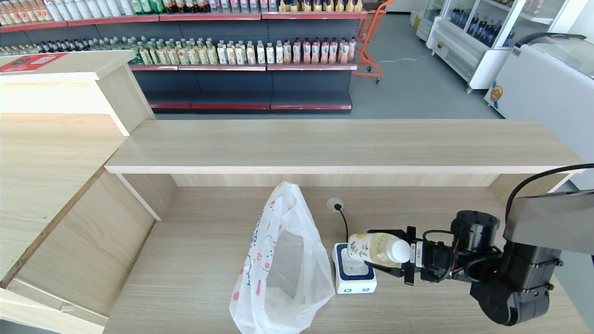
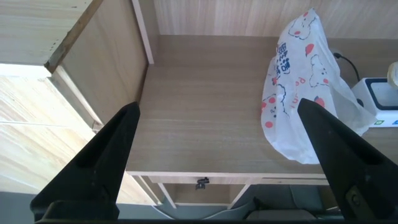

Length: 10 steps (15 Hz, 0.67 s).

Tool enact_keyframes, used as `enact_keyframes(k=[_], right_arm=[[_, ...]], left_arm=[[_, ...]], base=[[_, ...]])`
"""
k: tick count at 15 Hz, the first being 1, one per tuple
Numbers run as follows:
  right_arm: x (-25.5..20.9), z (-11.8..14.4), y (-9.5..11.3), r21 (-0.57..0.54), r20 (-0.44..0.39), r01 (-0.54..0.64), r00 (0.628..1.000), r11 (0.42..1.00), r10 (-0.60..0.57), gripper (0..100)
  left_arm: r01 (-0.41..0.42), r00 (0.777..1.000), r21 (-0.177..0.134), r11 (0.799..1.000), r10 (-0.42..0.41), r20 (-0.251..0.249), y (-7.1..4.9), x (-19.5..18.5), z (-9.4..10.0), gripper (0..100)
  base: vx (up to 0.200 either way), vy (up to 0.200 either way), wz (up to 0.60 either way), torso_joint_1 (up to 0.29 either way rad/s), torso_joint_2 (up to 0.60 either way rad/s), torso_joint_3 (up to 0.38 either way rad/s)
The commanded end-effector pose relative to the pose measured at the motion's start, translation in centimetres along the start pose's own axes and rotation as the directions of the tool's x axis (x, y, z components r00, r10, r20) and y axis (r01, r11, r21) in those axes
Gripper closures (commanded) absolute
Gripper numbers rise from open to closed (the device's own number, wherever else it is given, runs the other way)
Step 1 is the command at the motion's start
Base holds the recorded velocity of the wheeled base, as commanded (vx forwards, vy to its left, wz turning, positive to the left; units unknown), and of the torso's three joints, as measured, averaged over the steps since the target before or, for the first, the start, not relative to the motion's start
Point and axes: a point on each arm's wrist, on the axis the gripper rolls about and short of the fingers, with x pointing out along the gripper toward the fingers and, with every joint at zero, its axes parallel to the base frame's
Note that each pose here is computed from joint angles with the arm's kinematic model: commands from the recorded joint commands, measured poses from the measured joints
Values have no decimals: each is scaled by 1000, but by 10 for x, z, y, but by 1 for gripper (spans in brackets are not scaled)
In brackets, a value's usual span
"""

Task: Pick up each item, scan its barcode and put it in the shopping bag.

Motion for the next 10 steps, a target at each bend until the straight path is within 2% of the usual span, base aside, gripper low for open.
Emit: enact_keyframes(k=[1,6,10], right_arm=[[13,-22,8,21,-1,-21,1000,1000,21,100],[38,-43,5,-15,42,-26,999,1000,27,100],[39,-43,4,-20,43,-23,999,1000,23,100]], left_arm=[[1,1000,0,1000,-1,1,0,0,0,0],[-1,1000,0,1000,1,1,0,0,0,0],[-1,1000,0,1000,1,1,0,0,0,0]], base=[[0,0,0,0,0,0],[0,0,0,0,0,0],[0,0,0,0,0,0]])
